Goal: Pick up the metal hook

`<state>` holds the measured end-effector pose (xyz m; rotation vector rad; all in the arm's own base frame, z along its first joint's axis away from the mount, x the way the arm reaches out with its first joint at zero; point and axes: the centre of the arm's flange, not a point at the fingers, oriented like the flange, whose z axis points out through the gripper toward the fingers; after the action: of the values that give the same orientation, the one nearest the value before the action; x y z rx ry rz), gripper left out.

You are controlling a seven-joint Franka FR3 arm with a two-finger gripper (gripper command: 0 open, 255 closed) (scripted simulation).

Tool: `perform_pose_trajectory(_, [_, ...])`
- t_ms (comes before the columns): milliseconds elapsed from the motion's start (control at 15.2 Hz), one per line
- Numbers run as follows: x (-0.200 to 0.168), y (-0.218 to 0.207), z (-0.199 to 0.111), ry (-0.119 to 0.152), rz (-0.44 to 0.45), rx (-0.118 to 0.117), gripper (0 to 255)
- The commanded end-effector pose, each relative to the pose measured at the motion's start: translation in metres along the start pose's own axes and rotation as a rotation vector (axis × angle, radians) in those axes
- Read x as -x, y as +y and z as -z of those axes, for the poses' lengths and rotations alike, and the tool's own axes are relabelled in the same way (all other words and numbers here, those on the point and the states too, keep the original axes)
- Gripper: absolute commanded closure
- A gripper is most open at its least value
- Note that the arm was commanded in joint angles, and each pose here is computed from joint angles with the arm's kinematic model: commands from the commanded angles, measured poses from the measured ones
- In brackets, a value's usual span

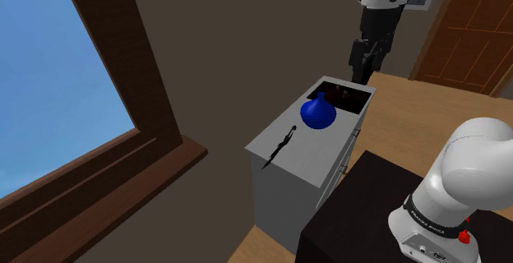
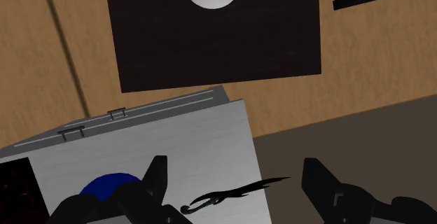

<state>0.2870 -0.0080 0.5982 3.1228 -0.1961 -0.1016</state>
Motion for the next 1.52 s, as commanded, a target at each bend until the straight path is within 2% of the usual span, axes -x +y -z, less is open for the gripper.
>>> perform_pose_trajectory(0, [0.0, 0.0, 0.0, 0.0, 0.0, 0.0, 0])
perform_pose_trajectory(726, [-0.08, -0.037, -0.113, -0.011, -0.386, -0.045, 0])
perform_pose_trajectory(1452, [-0.167, -0.047, -0.226, -0.021, -0.772, -0.089, 0])
